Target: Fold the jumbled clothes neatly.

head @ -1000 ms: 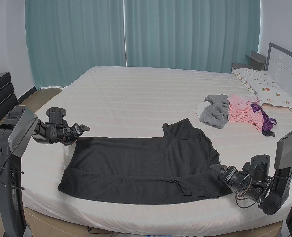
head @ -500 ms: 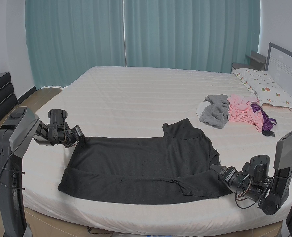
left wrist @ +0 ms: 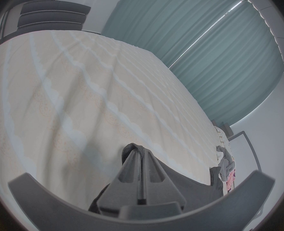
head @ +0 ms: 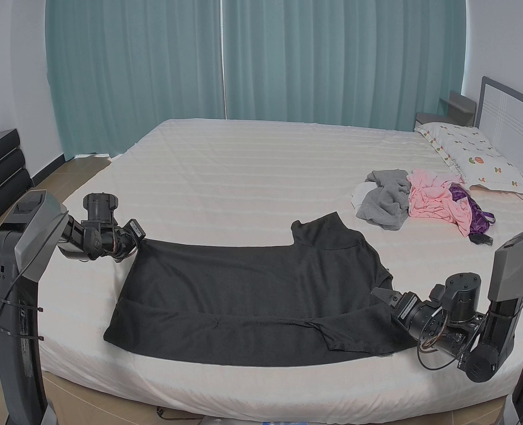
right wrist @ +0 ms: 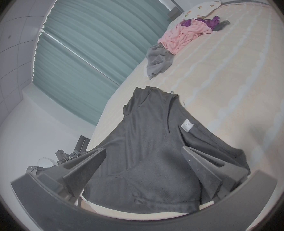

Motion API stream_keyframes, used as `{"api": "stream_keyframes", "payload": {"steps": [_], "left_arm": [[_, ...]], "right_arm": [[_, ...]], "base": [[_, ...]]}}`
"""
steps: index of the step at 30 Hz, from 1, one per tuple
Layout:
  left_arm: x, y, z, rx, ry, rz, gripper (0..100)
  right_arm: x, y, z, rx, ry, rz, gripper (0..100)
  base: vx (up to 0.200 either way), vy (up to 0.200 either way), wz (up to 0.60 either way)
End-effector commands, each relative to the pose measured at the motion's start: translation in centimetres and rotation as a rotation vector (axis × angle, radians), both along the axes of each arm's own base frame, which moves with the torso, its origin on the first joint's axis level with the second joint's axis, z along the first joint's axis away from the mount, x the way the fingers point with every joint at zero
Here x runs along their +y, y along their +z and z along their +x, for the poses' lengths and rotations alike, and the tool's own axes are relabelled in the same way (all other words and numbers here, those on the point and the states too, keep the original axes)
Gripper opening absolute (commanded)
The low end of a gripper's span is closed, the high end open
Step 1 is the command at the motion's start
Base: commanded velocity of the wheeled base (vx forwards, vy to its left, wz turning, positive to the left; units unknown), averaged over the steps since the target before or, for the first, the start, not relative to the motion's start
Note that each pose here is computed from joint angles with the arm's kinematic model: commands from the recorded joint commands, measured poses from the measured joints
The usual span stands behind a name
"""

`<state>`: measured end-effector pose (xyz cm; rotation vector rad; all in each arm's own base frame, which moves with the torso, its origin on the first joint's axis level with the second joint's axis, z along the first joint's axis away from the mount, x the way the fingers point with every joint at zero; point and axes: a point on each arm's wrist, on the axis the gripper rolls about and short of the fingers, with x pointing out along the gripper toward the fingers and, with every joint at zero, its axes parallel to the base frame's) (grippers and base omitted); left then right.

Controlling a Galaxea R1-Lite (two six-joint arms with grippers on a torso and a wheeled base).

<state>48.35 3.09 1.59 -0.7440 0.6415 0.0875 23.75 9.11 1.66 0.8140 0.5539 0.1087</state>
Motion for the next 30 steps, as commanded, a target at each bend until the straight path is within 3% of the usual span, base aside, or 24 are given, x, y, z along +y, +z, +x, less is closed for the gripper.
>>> {"api": "stream_keyframes", "payload": {"steps": [1,5,8,12,18,26,30], "left_arm": [[-0.1,0.2,-0.1,-0.003,0.001,-0.005,0],[-0.2,0.2,-0.2,0.001,0.000,-0.008,0],[-0.2,0.0,-0.3,0.007,-0.002,-0.011,0],[-0.2,0.0,-0.4,0.012,-0.002,-0.014,0],[-0.3,-0.3,-0.5,0.021,-0.002,-0.025,0],[-0.1,-0.3,-0.5,0.022,0.000,-0.026,0],[-0.1,-0.4,-0.6,0.028,-0.001,-0.025,0]], "right_arm": [[0.7,-0.2,2.4,-0.066,0.033,-0.027,100],[1.3,-0.3,6.1,-0.122,0.049,-0.097,100],[1.9,0.1,8.5,-0.128,0.049,-0.102,100],[2.8,0.6,13.8,-0.084,0.099,-0.087,100],[3.8,-0.5,19.7,-0.025,0.099,-0.102,100],[3.2,0.9,24.2,-0.026,0.071,-0.131,100],[3.1,-0.6,25.2,-0.006,0.069,-0.157,100]], "base": [[0.000,0.000,0.00],[0.000,0.000,0.00],[0.000,0.000,0.00],[0.000,0.000,0.00],[0.000,0.000,0.00],[0.000,0.000,0.00],[0.000,0.000,0.00]]}}
